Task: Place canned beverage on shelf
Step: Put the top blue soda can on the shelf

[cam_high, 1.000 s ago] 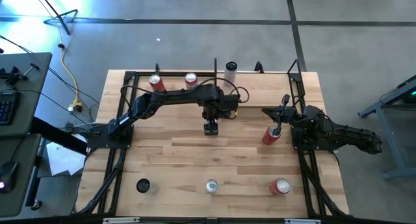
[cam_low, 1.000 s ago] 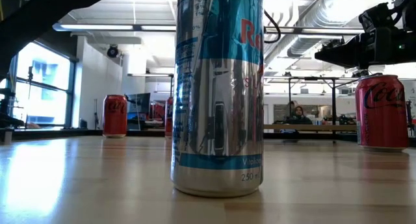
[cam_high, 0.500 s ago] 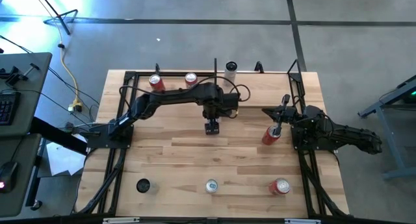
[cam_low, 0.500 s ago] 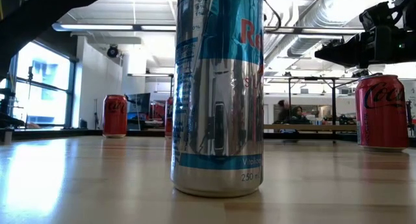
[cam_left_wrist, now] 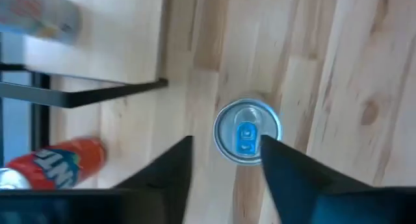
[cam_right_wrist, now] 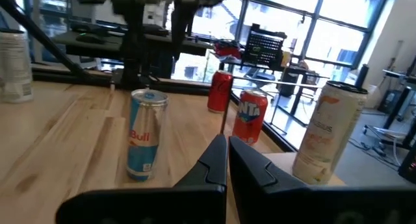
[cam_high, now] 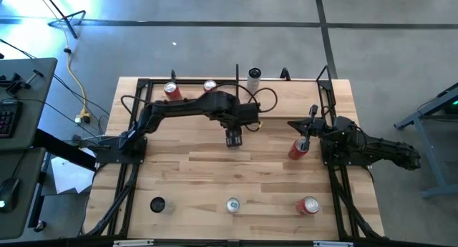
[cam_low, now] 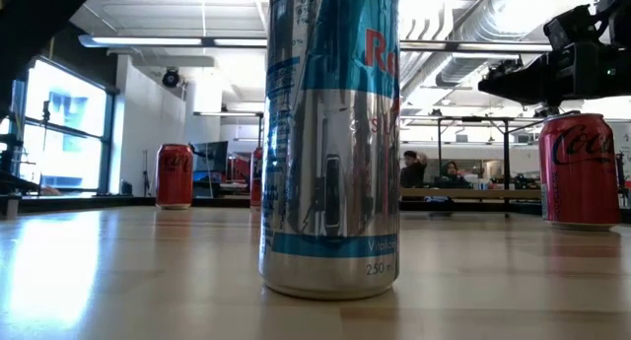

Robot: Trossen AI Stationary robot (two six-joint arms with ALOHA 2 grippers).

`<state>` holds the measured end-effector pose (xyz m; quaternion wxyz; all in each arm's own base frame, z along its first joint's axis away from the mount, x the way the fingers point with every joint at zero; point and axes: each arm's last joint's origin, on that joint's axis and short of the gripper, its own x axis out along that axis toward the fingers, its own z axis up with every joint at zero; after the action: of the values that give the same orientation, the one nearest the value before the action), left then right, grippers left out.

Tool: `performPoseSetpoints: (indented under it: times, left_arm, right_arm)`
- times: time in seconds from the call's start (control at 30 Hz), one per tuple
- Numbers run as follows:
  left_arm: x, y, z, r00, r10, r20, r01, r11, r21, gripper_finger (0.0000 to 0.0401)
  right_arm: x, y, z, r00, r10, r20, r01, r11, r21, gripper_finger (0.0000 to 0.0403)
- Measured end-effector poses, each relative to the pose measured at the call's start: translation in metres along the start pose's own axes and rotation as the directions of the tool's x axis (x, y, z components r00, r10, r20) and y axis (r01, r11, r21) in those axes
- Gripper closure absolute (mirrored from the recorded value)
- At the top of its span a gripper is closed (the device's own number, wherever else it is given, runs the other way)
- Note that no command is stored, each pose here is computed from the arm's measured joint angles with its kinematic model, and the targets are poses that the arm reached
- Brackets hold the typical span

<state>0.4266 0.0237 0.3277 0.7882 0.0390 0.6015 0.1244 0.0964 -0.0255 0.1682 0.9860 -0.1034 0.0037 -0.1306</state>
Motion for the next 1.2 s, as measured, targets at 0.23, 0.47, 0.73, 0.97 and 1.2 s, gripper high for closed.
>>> performPoseSetpoints:
  times: [0.23, 0.47, 0.73, 0.97, 1.2]
  left_arm:
    - [-0.027, -0.004, -0.016, 0.977, 0.033, 0.209, -0.028, 0.999, -0.028, 0.039]
    - [-0.014, -0.008, -0.056, 0.884, 0.047, 0.466, -0.011, 0.997, -0.081, 0.0378]
    - [0.021, -0.009, -0.119, 0.644, 0.076, 0.761, -0.02, 0.996, -0.083, 0.04]
    - [0.049, 0.007, -0.17, 0.47, 0.169, 0.866, -0.026, 0.984, -0.178, 0.0396]
    - [0.063, 0.028, -0.188, 0.494, 0.229, 0.839, 0.005, 0.964, -0.266, 0.0396]
  right_arm:
    - [0.0, 0.002, 0.0, 0.997, 0.075, 0.008, -0.075, 0.997, -0.004, 0.0403]
    - [0.0, 0.003, 0.0, 0.996, 0.094, 0.01, -0.094, 0.995, 0.037, 0.0403]
    - [0.003, 0.008, 0.004, 0.958, 0.278, 0.075, -0.283, 0.957, 0.065, 0.0403]
    - [0.013, 0.004, 0.009, 0.981, 0.165, 0.099, -0.175, 0.979, 0.101, 0.0398]
    - [0.028, 0.002, 0.01, 0.993, 0.112, 0.044, -0.12, 0.962, 0.245, 0.0345]
